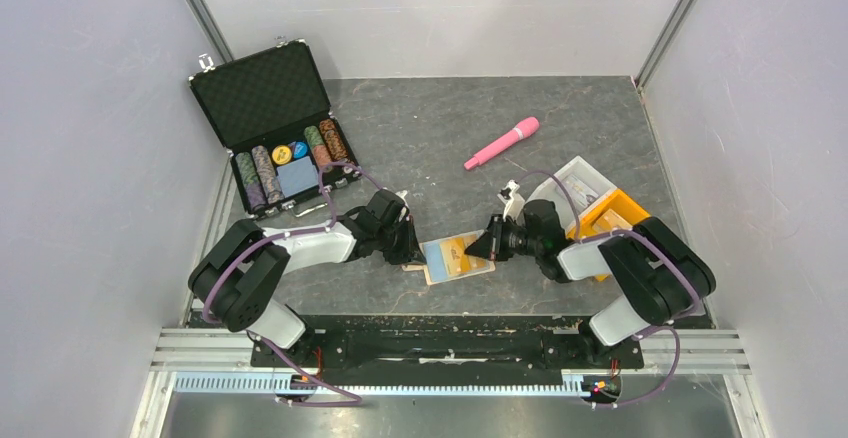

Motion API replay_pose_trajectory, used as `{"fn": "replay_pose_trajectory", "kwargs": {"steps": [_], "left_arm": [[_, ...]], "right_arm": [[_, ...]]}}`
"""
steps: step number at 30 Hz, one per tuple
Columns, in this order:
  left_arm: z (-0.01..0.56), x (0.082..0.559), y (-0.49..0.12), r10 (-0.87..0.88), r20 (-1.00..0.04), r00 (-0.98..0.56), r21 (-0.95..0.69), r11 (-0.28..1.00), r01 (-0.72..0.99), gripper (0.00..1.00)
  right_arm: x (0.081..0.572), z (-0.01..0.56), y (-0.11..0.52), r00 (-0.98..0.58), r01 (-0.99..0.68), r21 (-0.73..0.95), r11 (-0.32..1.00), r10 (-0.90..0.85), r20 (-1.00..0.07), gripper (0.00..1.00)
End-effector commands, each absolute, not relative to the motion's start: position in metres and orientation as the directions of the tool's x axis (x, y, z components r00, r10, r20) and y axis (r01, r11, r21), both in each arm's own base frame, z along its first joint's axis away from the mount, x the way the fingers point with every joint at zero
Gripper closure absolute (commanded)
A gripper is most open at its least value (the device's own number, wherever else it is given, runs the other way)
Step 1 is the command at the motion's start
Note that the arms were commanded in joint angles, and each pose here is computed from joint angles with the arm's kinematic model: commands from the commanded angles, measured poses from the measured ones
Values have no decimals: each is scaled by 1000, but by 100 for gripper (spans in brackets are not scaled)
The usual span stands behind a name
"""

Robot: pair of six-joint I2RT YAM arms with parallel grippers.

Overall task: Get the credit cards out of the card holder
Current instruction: Remove the credit card from the card holder.

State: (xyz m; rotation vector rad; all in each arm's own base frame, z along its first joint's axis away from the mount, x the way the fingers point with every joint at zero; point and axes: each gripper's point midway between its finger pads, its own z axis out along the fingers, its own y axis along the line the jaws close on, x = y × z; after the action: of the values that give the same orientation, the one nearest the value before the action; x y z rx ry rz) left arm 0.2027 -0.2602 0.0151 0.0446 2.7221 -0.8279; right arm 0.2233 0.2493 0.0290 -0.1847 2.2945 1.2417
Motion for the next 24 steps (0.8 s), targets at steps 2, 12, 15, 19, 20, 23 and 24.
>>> {"fn": "replay_pose_trajectory", "kwargs": {"steps": [2,12,15,19,20,23,24], "left_arm": [[-5,190,-244,-34,-243,-969,-464,882,86,82],[23,204,-258,-88,-275,-957,-516,854,69,69],[28,206,-258,-102,-286,-953,-519,853,64,63],[38,209,-262,-101,-297,-949,-530,845,76,57],[41,209,-263,-99,-302,-948,-536,840,83,56],[52,210,-271,-91,-318,-944,-558,823,108,56],[55,209,-274,-85,-322,-943,-566,815,119,56]], "right_arm": [[222,36,243,-831,-397,725,562,115,-544,100],[225,44,233,-807,-413,693,591,116,-579,100],[226,45,229,-802,-414,675,610,106,-588,100],[227,44,224,-800,-404,655,639,100,-591,100],[226,44,223,-800,-403,655,639,100,-591,100],[225,45,222,-799,-402,655,640,104,-592,100],[225,46,222,-798,-402,654,641,105,-594,100]]}}
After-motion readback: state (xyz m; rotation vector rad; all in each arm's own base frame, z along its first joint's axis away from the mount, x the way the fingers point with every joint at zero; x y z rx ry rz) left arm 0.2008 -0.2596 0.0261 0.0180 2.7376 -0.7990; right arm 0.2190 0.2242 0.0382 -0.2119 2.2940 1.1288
